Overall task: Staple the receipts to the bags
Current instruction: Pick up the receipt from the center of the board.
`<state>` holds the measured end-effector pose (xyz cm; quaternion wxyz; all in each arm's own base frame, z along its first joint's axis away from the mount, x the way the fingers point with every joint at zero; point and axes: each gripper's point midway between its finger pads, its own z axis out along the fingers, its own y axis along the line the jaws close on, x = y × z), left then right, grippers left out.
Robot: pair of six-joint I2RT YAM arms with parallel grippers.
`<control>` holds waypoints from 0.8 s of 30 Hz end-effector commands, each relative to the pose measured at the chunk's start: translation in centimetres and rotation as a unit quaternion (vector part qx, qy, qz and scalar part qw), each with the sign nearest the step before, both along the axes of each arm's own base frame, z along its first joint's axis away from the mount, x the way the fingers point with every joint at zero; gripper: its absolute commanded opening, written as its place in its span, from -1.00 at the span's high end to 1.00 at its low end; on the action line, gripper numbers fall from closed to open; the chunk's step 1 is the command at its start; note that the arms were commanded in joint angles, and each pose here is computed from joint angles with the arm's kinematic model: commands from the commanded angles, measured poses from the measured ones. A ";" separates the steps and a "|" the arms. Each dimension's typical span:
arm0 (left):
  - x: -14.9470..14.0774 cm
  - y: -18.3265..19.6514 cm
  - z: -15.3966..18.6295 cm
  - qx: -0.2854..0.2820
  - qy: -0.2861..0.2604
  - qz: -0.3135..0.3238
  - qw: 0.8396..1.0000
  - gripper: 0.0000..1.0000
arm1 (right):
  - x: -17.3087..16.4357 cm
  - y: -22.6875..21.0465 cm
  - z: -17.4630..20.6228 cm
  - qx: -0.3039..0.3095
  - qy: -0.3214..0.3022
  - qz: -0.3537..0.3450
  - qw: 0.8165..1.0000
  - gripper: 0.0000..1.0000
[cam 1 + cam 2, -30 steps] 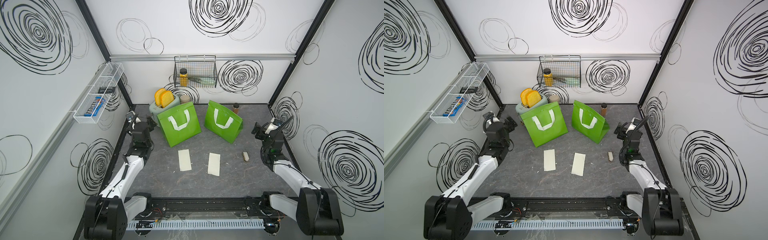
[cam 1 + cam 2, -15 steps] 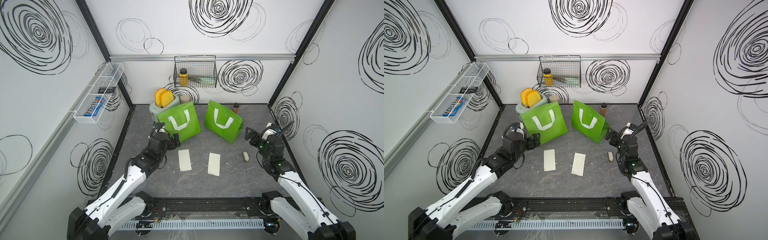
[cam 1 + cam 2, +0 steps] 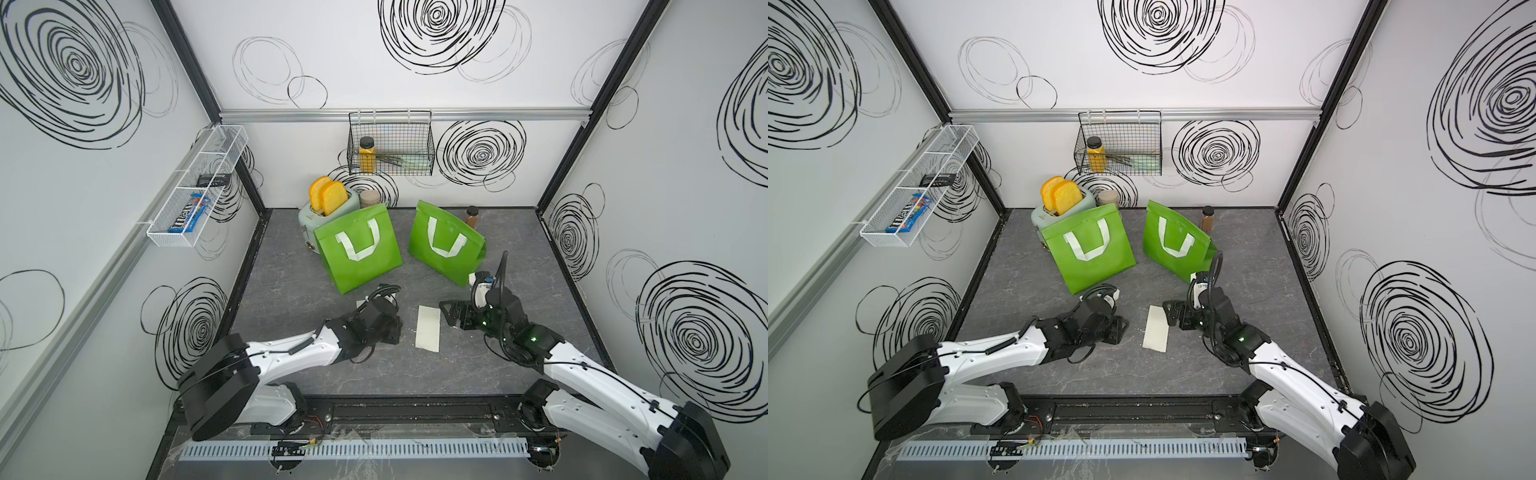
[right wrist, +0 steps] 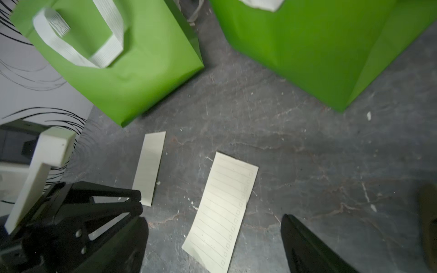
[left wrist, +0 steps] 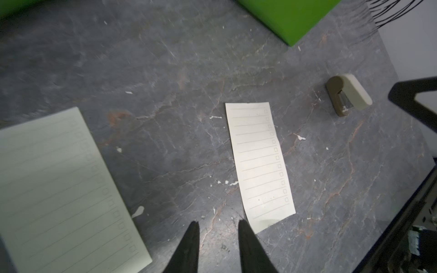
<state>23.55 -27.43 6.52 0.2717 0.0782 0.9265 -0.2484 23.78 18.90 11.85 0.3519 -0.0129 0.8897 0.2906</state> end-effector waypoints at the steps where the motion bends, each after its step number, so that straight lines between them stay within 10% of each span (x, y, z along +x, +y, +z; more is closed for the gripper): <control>1: 0.8 -4.0 2.0 -0.075 -0.015 -0.037 0.996 0.49 | -1.1 1.3 -1.5 0.042 0.042 0.013 0.998 -0.56; 24: -2.6 -6.2 -6.2 -0.034 0.071 -0.087 0.993 0.80 | -2.1 3.3 -8.7 0.102 0.225 0.020 0.969 -0.17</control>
